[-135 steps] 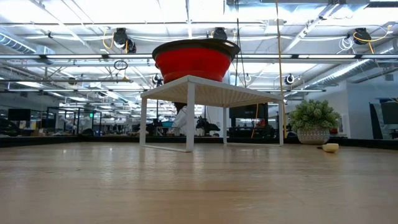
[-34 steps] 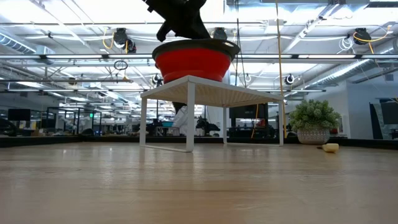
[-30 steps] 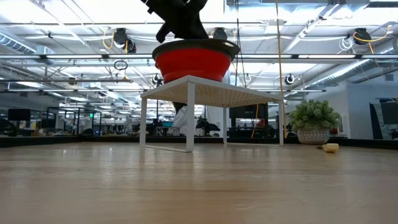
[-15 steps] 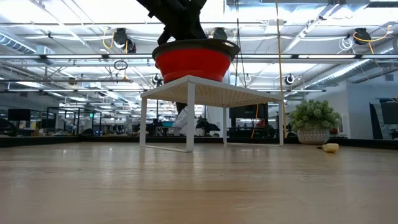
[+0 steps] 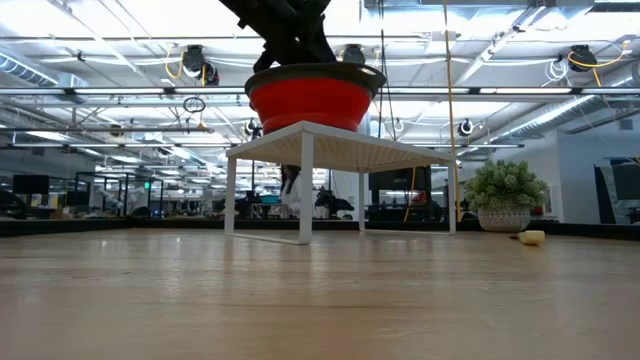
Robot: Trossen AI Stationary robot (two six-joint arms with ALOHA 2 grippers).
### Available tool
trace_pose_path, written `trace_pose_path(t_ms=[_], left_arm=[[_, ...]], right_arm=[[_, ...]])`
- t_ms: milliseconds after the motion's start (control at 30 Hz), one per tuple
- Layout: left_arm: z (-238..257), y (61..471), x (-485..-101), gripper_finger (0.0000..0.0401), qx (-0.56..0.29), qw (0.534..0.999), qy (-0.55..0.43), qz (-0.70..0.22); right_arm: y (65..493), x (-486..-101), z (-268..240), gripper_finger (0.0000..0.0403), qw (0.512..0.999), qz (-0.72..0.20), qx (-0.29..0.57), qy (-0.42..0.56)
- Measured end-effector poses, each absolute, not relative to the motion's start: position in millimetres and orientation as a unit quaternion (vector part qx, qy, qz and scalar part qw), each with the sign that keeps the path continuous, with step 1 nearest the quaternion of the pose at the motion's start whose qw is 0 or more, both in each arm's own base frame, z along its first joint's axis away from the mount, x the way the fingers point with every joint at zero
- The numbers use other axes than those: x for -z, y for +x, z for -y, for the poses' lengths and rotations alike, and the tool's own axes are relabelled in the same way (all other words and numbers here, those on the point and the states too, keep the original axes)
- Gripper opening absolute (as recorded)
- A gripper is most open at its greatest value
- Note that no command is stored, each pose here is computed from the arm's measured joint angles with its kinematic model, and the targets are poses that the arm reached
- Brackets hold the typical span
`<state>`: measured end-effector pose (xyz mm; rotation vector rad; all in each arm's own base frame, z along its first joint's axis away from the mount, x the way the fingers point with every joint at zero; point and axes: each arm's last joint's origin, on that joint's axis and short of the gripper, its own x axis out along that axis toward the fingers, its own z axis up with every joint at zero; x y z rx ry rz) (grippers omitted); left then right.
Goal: Pick & Place Fruit
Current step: Put the peach into the red strainer bowl on the shelf, then put the table knife on the shelf
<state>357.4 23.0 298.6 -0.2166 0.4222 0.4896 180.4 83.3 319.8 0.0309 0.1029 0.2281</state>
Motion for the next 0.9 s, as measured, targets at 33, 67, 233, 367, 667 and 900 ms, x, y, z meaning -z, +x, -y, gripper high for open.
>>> trace_pose_path(t_ms=[33,67,233,367,667,900], left_arm=[[-23,357,-299,0.0075,-0.24,0.942,-0.106,-0.207],[-23,357,-299,0.0084,-0.24,0.943,-0.106,-0.206],[-21,340,-327,0.0117,-0.231,0.952,-0.112,-0.165],[-11,319,-355,0.0128,-0.201,0.964,-0.115,-0.128],[15,283,-389,0.0092,-0.146,0.983,-0.062,-0.094],[29,273,-392,0.0025,-0.119,0.986,-0.054,-0.105]], right_arm=[[180,-320,-83,0.0001,0.992,-0.051,-0.114,0.015],[180,-320,-83,0.0001,0.992,-0.051,-0.114,0.015],[180,-320,-83,0.0004,0.992,-0.052,-0.114,0.015],[180,-319,-83,0.0004,0.992,-0.052,-0.113,0.003],[181,-320,-83,0.0001,0.992,-0.047,-0.114,-0.006],[181,-322,-83,0.0001,0.993,-0.04,-0.113,0.019]])
